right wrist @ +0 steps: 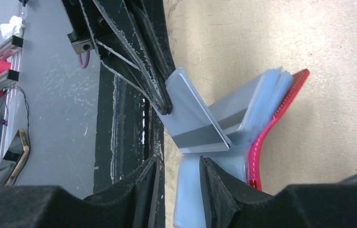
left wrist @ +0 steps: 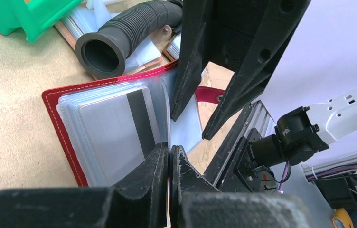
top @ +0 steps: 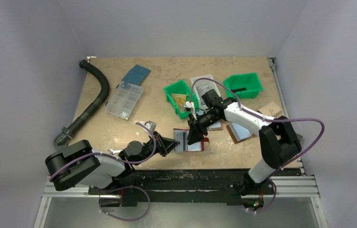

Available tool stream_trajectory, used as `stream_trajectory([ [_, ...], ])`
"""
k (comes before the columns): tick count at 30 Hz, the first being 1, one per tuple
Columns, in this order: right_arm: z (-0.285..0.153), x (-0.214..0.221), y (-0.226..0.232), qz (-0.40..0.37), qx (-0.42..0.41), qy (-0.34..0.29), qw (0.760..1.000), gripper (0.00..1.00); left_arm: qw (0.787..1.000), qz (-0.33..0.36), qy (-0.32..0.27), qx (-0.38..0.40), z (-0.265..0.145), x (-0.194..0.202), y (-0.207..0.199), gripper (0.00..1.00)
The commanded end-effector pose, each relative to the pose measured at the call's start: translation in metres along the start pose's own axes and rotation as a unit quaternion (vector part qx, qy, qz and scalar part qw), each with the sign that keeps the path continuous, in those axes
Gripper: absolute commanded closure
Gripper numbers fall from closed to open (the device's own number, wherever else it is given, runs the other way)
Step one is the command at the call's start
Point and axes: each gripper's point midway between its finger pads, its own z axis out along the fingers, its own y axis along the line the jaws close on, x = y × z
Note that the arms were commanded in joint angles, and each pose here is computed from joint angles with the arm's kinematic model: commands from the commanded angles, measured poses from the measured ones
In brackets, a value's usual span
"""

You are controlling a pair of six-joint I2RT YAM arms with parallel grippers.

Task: Take the credit cards out of the card holder
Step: Remove the credit card from the card holder.

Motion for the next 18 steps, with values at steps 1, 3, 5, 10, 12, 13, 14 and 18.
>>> stream_trajectory([
  [1, 0.001, -0.004, -0.01, 0.004, 0.024, -0.006, 1.0, 0.56, 0.995, -0.007, -0.065, 0.073, -0.004, -0.032, -0.035, 1.0],
  [3, 0.002, -0.004, -0.011, 0.008, 0.021, -0.006, 1.0, 0.55, 0.995, -0.008, -0.069, 0.077, -0.005, -0.033, -0.037, 1.0],
  [5, 0.002, -0.005, -0.008, 0.007, 0.013, -0.009, 1.0, 0.55, 0.994, -0.008, -0.066, 0.088, -0.005, -0.033, -0.041, 1.0],
  [10, 0.002, -0.01, 0.002, 0.012, -0.017, -0.024, 1.0, 0.54, 0.991, -0.013, -0.069, 0.111, -0.007, -0.036, -0.051, 1.0],
  [12, 0.001, -0.013, 0.007, 0.01, -0.032, -0.03, 0.999, 0.54, 0.99, -0.016, -0.069, 0.118, -0.006, -0.036, -0.054, 1.0],
  [13, 0.001, -0.014, 0.009, 0.01, -0.039, -0.033, 0.999, 0.55, 0.99, -0.018, -0.069, 0.121, -0.006, -0.036, -0.055, 1.0],
  [14, 0.0, -0.015, 0.012, 0.011, -0.045, -0.036, 0.998, 0.55, 0.99, -0.019, -0.068, 0.124, -0.006, -0.036, -0.056, 1.0],
  [18, -0.001, -0.018, 0.019, 0.013, -0.063, -0.045, 0.997, 0.58, 0.987, -0.027, -0.073, 0.137, -0.006, -0.037, -0.06, 1.0],
])
